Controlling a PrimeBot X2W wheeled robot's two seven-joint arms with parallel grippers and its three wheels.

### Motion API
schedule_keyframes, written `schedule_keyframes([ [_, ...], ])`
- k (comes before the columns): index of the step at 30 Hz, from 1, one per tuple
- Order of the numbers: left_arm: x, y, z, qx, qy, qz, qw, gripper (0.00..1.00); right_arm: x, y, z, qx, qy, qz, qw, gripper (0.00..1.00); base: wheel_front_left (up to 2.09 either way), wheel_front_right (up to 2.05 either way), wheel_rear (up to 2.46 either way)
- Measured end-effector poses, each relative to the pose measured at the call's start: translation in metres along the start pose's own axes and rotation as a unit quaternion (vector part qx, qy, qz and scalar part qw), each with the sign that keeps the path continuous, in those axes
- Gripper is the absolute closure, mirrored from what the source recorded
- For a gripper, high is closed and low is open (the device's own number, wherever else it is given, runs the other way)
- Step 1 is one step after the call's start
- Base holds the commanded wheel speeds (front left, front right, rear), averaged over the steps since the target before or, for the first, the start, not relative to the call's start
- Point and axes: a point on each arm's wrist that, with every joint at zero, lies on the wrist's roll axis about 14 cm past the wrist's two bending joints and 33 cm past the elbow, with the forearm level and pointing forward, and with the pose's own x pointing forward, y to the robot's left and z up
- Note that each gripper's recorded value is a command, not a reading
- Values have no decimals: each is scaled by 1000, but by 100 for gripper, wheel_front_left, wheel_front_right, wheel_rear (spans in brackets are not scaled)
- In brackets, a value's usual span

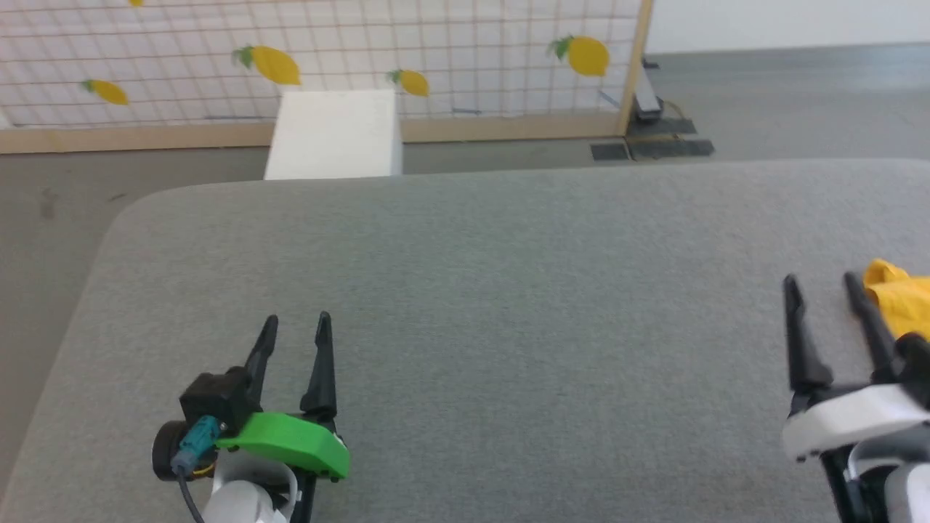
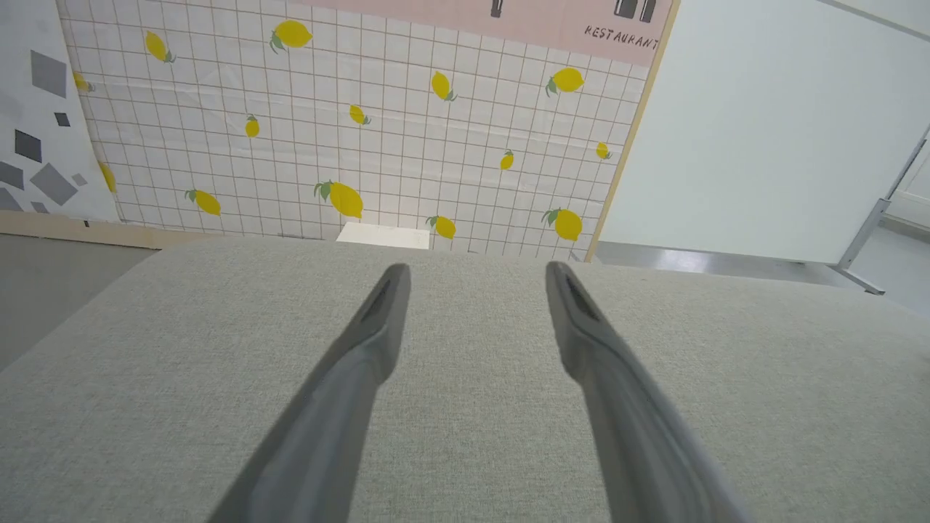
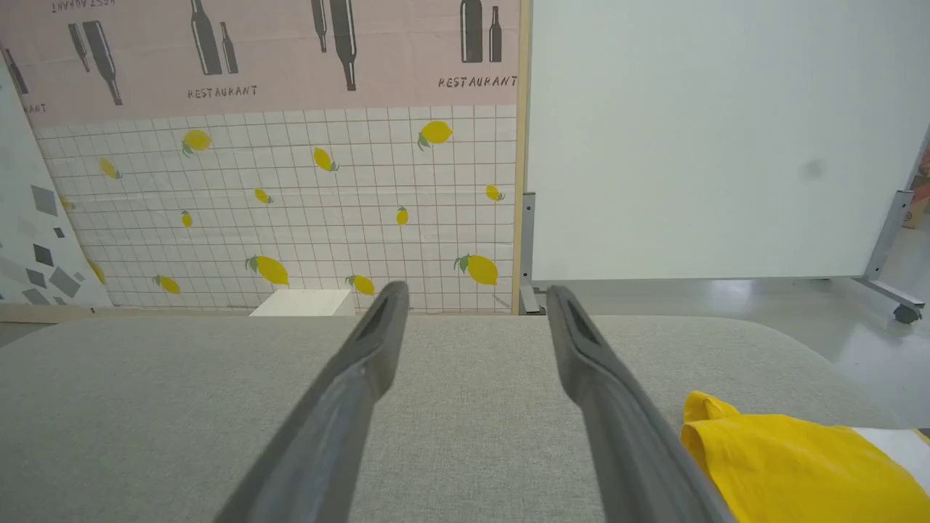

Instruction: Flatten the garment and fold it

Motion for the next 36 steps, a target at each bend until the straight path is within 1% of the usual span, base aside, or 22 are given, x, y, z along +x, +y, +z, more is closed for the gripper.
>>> schedule_keyframes([
  [7, -18, 10, 1, 3, 1, 17, 1000, 0, -9, 35, -14, 4, 19, 38, 999, 0, 0, 0, 0],
  [12, -24, 15, 2, 4, 1, 25, 1000, 0, -15, 49, -22, 11, 30, 51, 998, 0, 0, 0, 0],
  [22, -32, 17, -3, 2, 9, 34, 999, 0, -23, 52, -29, 17, 40, 48, 998, 0, 0, 0, 0],
  [34, -31, 18, -10, -9, 17, 40, 999, 0, -23, 52, -36, 32, 49, 46, 997, 0, 0, 0, 0],
  [35, -31, 18, -10, -9, 18, 40, 999, 100, -23, 52, -36, 31, 50, 46, 997, 100, 0, 0, 0],
  [36, -31, 18, -10, -9, 18, 40, 999, 100, -23, 52, -36, 31, 50, 46, 997, 100, 0, 0, 0],
])
